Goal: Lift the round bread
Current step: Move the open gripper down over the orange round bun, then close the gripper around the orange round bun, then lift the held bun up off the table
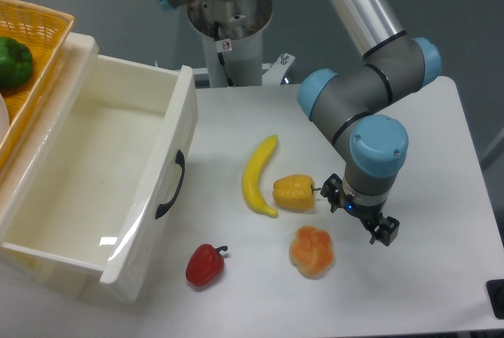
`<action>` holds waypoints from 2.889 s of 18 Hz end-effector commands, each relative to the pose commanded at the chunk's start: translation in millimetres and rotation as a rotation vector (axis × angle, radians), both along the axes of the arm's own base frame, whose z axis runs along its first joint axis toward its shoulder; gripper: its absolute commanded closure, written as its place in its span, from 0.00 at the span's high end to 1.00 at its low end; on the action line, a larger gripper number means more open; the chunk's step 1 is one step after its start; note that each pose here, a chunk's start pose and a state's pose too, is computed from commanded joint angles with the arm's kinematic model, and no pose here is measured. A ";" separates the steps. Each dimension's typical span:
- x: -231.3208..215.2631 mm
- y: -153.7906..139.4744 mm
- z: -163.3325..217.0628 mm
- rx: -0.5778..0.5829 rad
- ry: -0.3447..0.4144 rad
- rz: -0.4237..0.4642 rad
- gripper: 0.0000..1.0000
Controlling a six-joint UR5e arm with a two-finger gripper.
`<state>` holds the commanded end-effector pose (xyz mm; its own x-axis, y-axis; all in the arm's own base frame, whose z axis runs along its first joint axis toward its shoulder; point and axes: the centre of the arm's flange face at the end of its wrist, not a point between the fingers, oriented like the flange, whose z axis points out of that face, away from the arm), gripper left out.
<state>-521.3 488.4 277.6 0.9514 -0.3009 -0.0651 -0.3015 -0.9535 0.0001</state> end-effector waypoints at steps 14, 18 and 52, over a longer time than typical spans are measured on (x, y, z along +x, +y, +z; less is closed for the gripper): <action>16.3 19.7 -25.3 -0.019 -0.003 -0.008 1.00; 26.2 50.0 -59.0 0.024 0.042 0.067 1.00; 24.4 47.3 -56.6 -0.018 0.085 0.158 0.00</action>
<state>-496.9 535.7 221.0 0.9782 -0.1499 -0.1434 -0.1462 -0.9886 0.0364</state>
